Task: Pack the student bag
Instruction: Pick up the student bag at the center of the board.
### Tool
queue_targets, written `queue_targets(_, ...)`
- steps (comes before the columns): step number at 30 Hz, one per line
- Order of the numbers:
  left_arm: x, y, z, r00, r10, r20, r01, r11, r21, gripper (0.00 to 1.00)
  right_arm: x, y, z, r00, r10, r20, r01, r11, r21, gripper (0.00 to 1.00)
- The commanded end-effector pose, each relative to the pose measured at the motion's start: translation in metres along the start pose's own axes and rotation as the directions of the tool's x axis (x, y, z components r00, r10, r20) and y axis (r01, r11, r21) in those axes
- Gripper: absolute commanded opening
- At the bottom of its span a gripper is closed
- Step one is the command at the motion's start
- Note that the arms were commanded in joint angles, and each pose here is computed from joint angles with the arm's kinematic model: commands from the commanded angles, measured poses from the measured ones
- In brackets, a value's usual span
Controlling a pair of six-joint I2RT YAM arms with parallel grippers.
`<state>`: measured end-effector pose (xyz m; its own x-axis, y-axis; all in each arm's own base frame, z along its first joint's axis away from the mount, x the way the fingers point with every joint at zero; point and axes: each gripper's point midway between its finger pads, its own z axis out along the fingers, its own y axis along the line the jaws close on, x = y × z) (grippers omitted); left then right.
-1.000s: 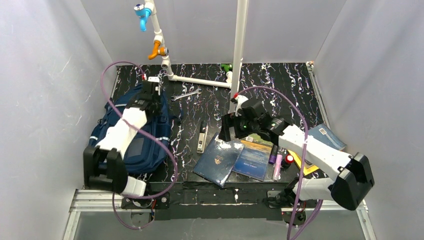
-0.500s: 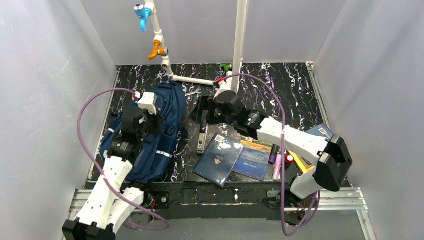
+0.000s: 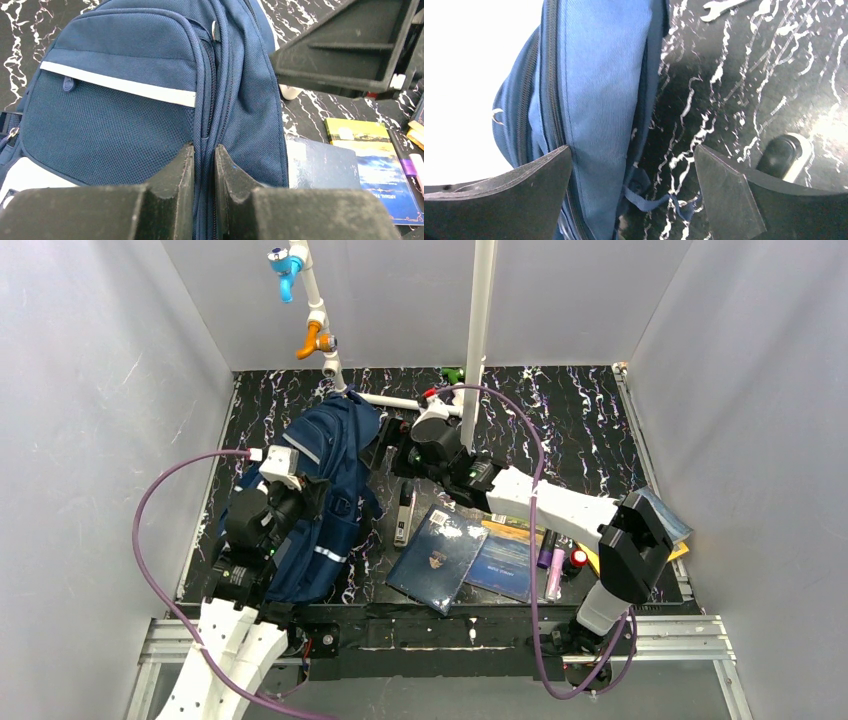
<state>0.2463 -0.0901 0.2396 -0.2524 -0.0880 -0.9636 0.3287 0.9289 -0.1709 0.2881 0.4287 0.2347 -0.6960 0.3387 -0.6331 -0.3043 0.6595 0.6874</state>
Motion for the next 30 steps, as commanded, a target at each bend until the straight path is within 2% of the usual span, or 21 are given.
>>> queue_targets(1,0.005,-0.014,-0.012,1.000,-0.007,-0.001,0.007,0.997,0.071,0.00,-0.050,0.057,-0.002,0.987,0.044,0.156,-0.020,0.988,-0.155,1.00)
queue_targets(8,0.003,-0.018,-0.018,1.000,0.012,0.015,-0.014,0.995,0.095,0.00,-0.069,0.063,-0.022,0.971,0.053,0.231,-0.010,0.983,-0.183,1.00)
queue_targets(17,0.000,-0.027,-0.020,0.999,0.006,0.042,-0.012,0.990,0.140,0.00,-0.071,0.066,-0.007,0.975,-0.014,0.223,0.046,0.989,-0.140,1.00)
queue_targets(21,-0.001,-0.030,-0.020,0.999,0.007,0.048,-0.014,0.988,0.152,0.00,-0.081,0.075,-0.007,0.964,-0.042,0.264,0.087,0.983,-0.160,1.00)
queue_targets(26,-0.006,-0.033,-0.020,0.998,-0.002,0.063,-0.009,0.986,0.168,0.00,-0.084,0.087,0.005,0.958,-0.086,0.272,0.140,0.973,-0.184,0.81)
queue_targets(30,-0.006,-0.034,-0.021,0.998,-0.003,0.063,-0.008,0.986,0.169,0.00,-0.082,0.094,0.011,0.951,-0.144,0.274,0.203,0.958,-0.204,0.49)
